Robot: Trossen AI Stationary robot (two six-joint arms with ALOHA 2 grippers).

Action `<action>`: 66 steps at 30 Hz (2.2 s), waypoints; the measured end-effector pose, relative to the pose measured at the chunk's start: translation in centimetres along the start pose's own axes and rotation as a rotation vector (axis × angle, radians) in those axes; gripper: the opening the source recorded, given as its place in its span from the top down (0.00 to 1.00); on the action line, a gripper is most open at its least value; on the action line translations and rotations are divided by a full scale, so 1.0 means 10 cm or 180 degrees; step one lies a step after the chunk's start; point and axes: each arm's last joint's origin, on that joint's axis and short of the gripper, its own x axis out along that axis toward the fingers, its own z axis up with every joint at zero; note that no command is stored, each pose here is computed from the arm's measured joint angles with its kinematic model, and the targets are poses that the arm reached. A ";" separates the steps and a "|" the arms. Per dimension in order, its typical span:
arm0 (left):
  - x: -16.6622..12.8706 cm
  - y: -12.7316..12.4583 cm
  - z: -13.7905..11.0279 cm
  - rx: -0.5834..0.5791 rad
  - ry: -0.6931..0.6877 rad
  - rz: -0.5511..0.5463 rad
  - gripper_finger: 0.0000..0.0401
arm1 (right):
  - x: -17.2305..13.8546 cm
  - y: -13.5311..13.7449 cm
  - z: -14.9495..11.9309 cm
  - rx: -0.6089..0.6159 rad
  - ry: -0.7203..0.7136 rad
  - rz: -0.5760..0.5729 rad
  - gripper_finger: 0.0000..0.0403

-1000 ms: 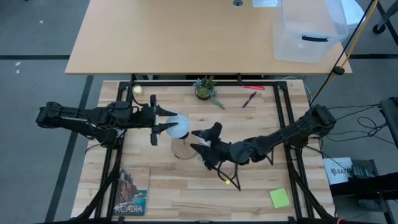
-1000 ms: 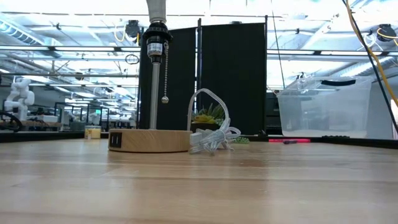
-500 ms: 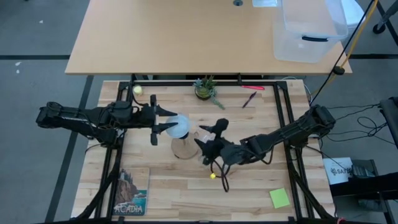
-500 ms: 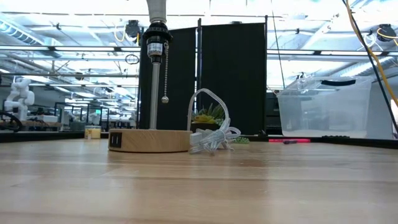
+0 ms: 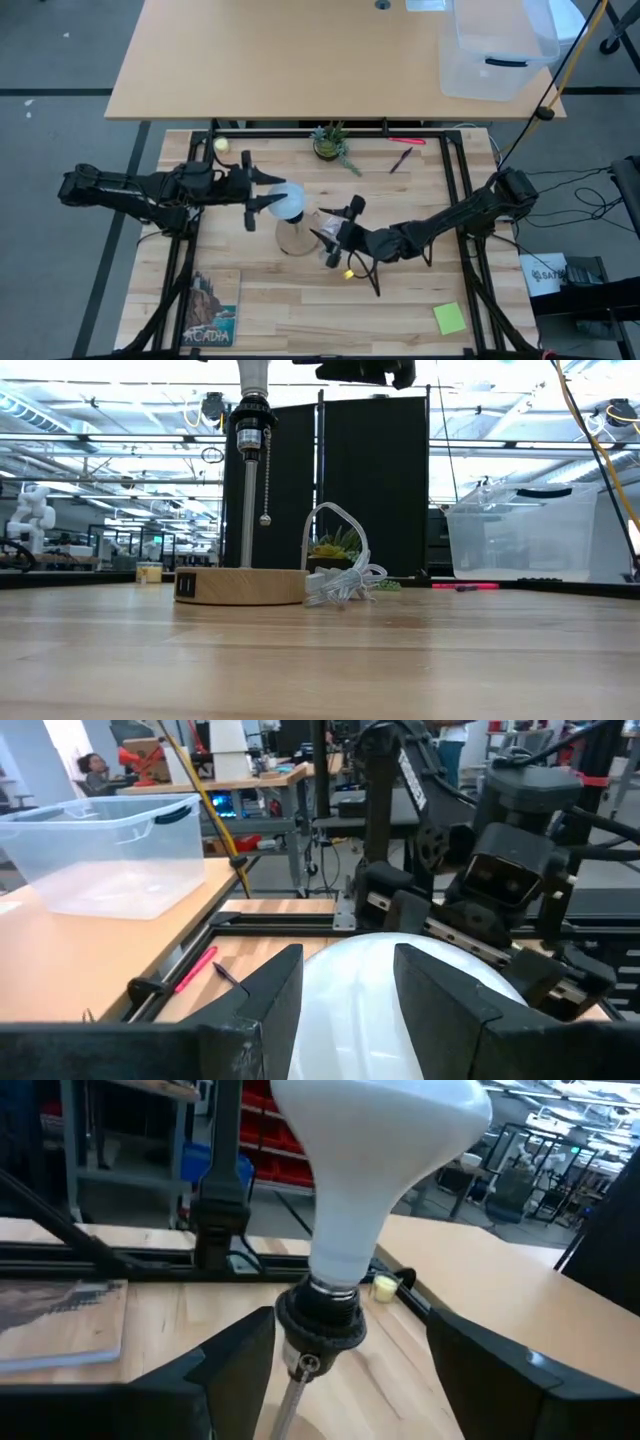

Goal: Screw lightbulb
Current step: Insert the lightbulb into the lamp

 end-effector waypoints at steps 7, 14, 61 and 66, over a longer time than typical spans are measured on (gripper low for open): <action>0.04 0.07 0.00 -0.0065 -0.0029 0.0101 0.59 | 0.11 -0.11 0.08 0.0354 -0.0268 0.0238 0.36; 0.13 0.05 -0.03 -0.0075 -0.0022 0.0004 0.59 | 0.25 -0.21 0.03 0.0627 -0.0253 0.0322 0.36; 0.12 0.00 0.00 0.0071 -0.0092 -0.0042 0.59 | 0.48 -0.35 -0.04 0.0779 -0.0466 0.0560 0.36; 0.12 0.00 0.00 0.0070 -0.0096 -0.0040 0.59 | 0.49 -0.35 -0.03 0.0795 -0.0487 0.0705 0.36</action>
